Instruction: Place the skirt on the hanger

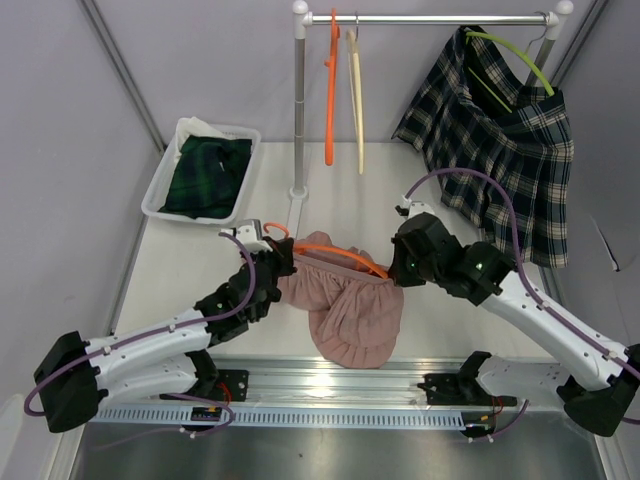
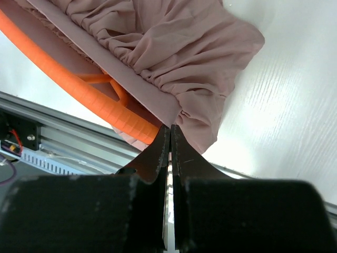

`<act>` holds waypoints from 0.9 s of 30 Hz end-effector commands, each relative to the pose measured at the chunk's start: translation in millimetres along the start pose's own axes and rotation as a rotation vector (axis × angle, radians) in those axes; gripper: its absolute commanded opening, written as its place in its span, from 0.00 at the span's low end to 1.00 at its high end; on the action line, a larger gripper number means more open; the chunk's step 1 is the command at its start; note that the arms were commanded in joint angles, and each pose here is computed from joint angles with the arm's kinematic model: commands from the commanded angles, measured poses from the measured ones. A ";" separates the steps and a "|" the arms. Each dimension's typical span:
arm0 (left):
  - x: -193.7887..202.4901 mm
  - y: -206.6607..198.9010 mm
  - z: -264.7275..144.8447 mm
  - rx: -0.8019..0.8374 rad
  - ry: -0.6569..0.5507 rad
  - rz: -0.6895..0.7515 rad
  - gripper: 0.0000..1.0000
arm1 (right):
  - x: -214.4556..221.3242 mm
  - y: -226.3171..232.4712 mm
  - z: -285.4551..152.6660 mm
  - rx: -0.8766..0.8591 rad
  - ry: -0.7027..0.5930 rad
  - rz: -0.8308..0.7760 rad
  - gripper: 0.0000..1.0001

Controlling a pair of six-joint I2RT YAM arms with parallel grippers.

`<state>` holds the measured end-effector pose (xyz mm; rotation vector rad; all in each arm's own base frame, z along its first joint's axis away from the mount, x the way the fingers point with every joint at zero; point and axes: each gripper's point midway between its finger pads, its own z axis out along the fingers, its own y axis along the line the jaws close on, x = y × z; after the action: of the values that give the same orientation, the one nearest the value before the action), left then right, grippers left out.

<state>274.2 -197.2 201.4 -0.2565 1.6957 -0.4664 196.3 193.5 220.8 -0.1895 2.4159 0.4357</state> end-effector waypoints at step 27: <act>-4.7 16.2 -20.5 -0.056 0.011 0.230 0.00 | -42.1 48.2 -4.5 0.061 -0.052 -0.158 0.00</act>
<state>260.5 -188.1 206.1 -0.1974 1.6841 -0.3899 201.8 228.1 230.0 -0.3494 2.4408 0.2741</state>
